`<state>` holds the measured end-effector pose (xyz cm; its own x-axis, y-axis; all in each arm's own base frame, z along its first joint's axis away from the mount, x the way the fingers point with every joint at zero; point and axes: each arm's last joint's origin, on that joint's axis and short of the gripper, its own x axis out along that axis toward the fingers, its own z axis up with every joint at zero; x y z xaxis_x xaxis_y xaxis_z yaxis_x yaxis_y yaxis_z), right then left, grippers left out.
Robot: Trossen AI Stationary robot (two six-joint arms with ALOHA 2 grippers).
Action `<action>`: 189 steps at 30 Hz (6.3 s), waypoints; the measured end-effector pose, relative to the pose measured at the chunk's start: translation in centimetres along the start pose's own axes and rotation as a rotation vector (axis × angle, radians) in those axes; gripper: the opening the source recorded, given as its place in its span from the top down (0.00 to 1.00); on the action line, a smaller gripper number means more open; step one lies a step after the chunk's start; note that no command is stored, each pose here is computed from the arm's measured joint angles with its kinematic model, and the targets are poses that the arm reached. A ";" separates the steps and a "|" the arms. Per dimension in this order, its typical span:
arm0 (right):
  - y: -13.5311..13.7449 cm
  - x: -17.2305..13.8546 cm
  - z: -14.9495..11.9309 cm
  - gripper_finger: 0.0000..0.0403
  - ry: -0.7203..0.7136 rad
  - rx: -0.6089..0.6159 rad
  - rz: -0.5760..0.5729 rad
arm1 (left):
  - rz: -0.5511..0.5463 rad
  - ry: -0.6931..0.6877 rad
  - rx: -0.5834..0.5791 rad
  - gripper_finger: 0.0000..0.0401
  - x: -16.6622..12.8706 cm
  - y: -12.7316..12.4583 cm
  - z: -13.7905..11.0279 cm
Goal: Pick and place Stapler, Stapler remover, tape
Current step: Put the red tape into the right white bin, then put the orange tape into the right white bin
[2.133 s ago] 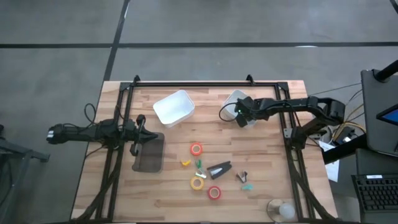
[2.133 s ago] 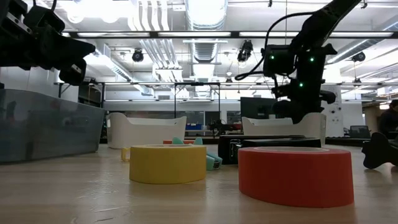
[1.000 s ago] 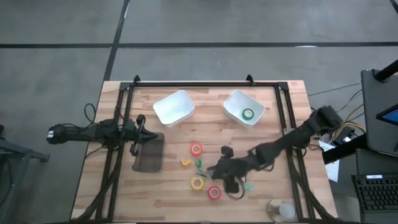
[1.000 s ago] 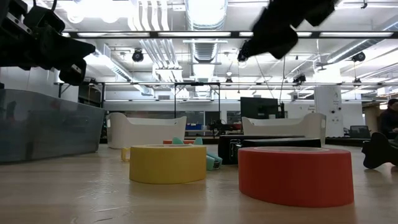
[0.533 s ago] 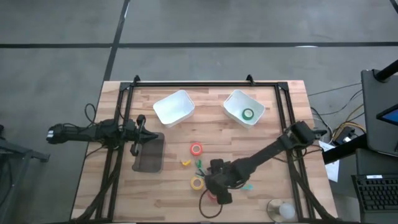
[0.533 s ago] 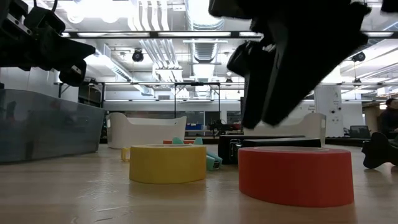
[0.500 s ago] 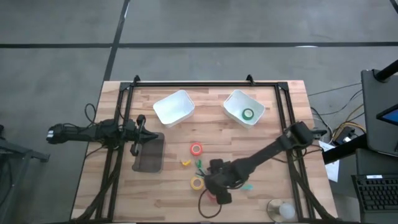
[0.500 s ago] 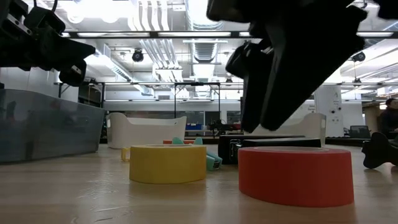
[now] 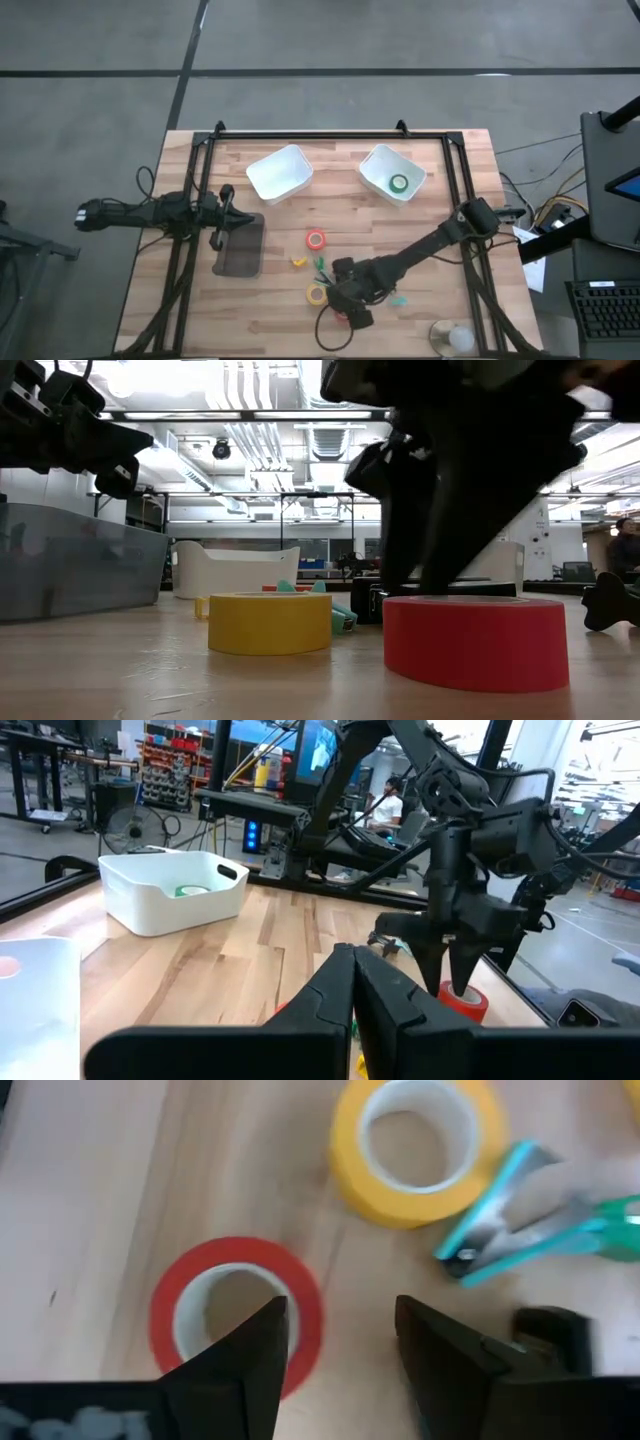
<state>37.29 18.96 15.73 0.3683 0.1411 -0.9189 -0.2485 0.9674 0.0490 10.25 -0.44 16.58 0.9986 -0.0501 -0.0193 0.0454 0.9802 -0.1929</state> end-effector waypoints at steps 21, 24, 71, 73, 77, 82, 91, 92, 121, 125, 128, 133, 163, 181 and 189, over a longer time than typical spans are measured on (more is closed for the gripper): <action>-1.7 0.9 0.1 0.92 0.036 0.009 0.069 | 0.000 0.000 0.000 0.97 0.0 0.0 0.0; -2.0 0.4 0.4 0.93 0.052 -0.004 0.063 | 0.000 0.000 0.000 0.97 0.0 0.0 0.0; -27.1 -15.7 -18.2 0.87 0.091 1.247 -0.707 | 0.008 0.039 0.000 0.97 0.0 0.1 -0.4; -27.1 -15.2 -18.4 0.87 0.111 1.252 -0.706 | 0.007 0.039 0.000 0.97 0.0 0.1 -0.4; -27.4 -14.3 -18.5 0.87 0.144 1.253 -0.712 | 0.007 0.039 0.000 0.97 0.0 0.1 -0.4; -27.9 -13.1 -18.7 0.86 0.193 1.251 -0.710 | 0.008 0.039 0.000 0.97 0.0 0.1 -0.4; -28.3 -12.1 -18.7 0.75 0.239 1.233 -0.708 | 0.008 0.039 0.000 0.97 0.0 0.1 -0.4; -28.3 -12.1 -18.7 0.73 0.239 1.232 -0.708 | 0.008 0.039 0.000 0.97 0.0 0.1 -0.4; -21.5 -12.8 -6.4 0.52 -0.284 0.852 -0.413 | 0.008 0.042 0.000 0.97 0.0 0.1 -0.4; -20.4 -11.2 -4.7 0.52 -0.344 0.789 -0.329 | 0.008 0.042 0.000 0.97 0.0 0.1 -0.4; -19.8 -10.0 -3.7 0.51 -0.338 0.748 -0.301 | 0.008 0.043 0.000 0.97 0.0 0.1 -0.4; -19.0 -7.8 -1.8 0.52 -0.313 0.708 -0.283 | 0.008 0.043 0.000 0.97 0.0 0.1 -0.4; -19.0 -0.1 0.3 0.52 -0.110 0.586 -0.244 | 0.009 0.044 0.000 0.97 0.0 0.1 -0.4; -18.5 0.3 0.6 0.52 -0.119 0.587 -0.212 | 0.009 0.044 0.000 0.97 0.0 0.1 -0.4; -17.8 0.3 1.0 0.52 -0.135 0.573 -0.190 | 0.009 0.044 0.000 0.97 0.0 0.1 -0.4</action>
<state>42.70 2.03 15.01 0.4782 -0.0560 -0.8764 0.3400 0.9320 0.1259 10.29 -0.44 16.16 0.9967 -0.0496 -0.0639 0.0365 0.9805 -0.1930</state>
